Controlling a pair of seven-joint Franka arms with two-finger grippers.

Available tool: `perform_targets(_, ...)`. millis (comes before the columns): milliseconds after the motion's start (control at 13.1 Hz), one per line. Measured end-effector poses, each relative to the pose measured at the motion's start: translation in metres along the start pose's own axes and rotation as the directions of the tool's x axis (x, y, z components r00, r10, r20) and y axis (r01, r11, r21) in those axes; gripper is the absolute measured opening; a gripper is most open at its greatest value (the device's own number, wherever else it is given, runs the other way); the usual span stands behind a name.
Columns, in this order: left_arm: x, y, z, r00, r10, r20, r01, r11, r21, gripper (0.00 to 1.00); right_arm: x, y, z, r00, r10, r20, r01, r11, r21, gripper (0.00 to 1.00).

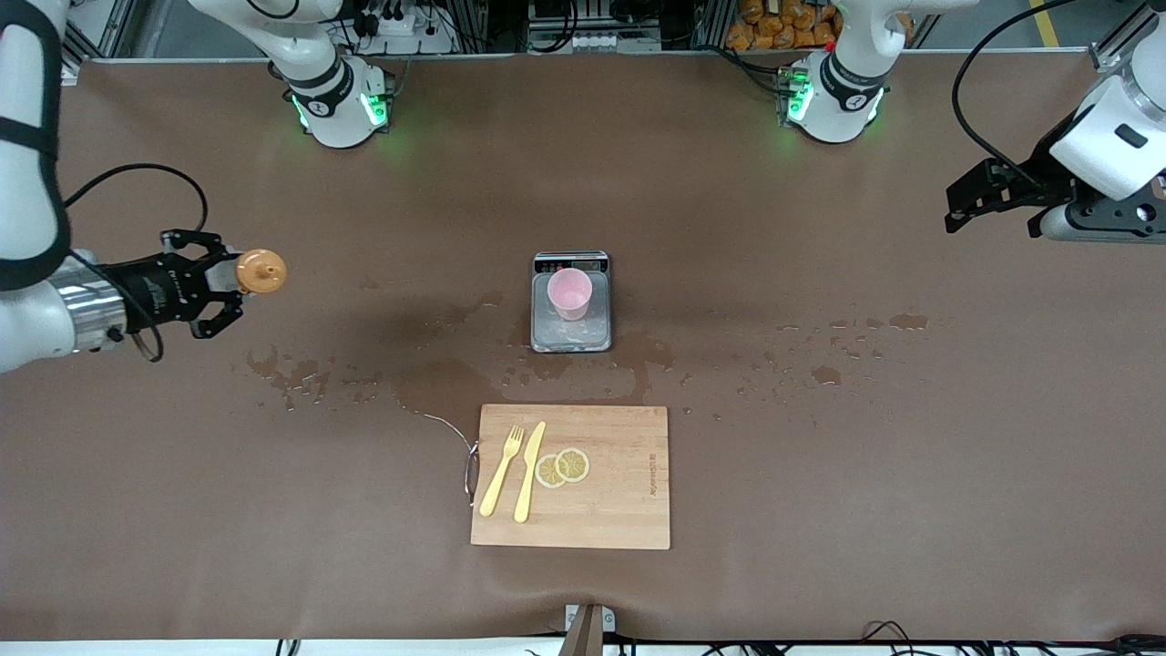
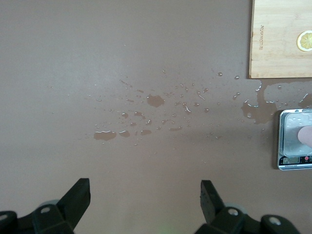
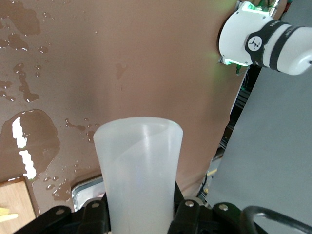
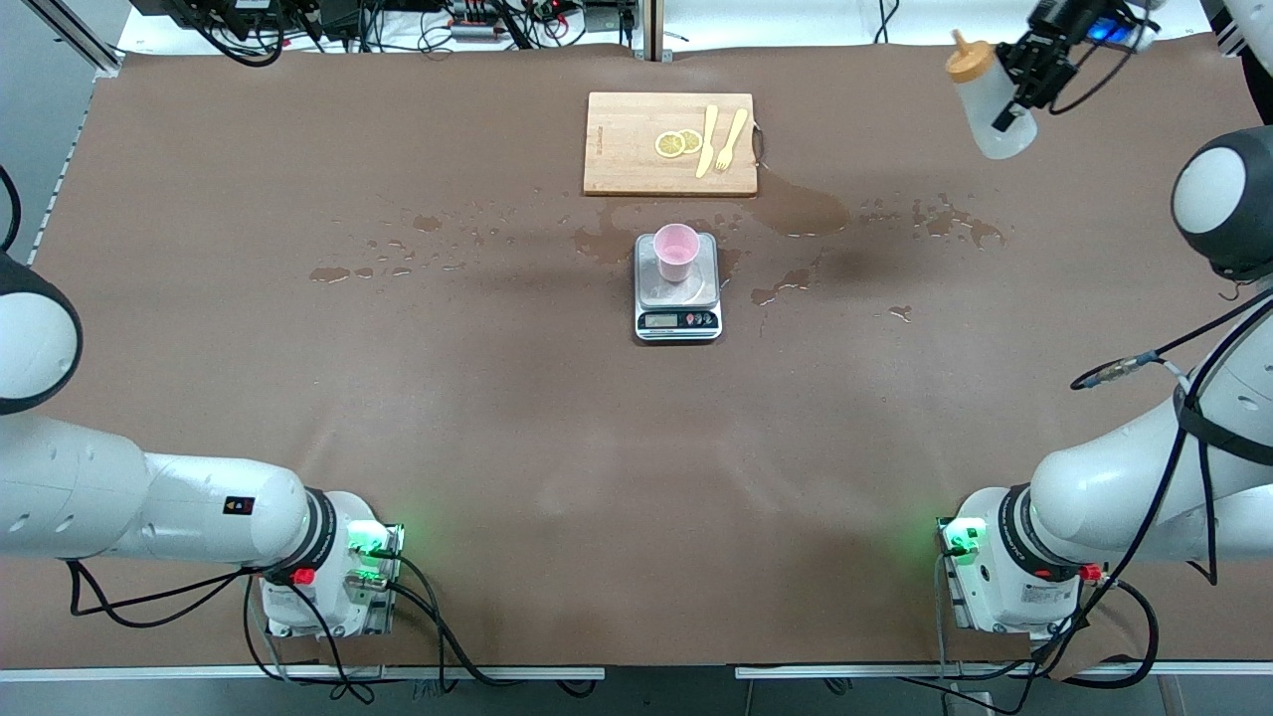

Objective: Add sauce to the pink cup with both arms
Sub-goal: 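Move the white bottle with the right gripper back beside the table edge, then lower the bottle onto the table and open the right gripper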

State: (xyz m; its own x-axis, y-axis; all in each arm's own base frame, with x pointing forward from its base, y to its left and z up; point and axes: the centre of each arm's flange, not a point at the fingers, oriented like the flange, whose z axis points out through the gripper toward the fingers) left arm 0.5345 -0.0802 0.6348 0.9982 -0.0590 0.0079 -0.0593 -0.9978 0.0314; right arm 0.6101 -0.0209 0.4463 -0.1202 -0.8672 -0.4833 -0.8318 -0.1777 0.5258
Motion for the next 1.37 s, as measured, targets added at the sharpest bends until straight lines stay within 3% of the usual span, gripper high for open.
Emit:
perform_targets(228, 0.000, 0.000, 0.000, 1.000, 0.000, 0.000, 0.000, 1.000, 0.000, 1.00, 0.064, 0.004, -0.001, 0.988, -0.100, 0.114, 0.099, 0.995, 0.016, 0.43)
perform_targets(456, 0.000, 0.000, 0.000, 1.000, 0.000, -0.001, 0.000, 1.000, 0.000, 1.00, 0.115, 0.001, 0.007, 0.967, -0.178, 0.181, 0.175, 0.984, 0.033, 0.43)
perform_targets(837, 0.000, -0.002, 0.000, 0.998, 0.059, -0.002, -0.059, 0.998, 0.010, 1.00, 0.206, -0.018, 0.044, 0.892, -0.316, 0.324, 0.302, 0.949, 0.095, 0.43)
perform_targets(989, 0.000, -0.002, 0.000, 0.998, 0.066, -0.001, -0.066, 0.998, 0.011, 1.00, 0.238, -0.029, 0.064, 0.862, -0.357, 0.360, 0.334, 0.934, 0.125, 0.43)
perform_targets(1369, 0.000, -0.002, 0.001, 0.998, 0.067, 0.000, -0.067, 0.998, 0.011, 1.00, 0.301, -0.049, 0.114, 0.823, -0.415, 0.387, 0.364, 0.910, 0.200, 0.43)
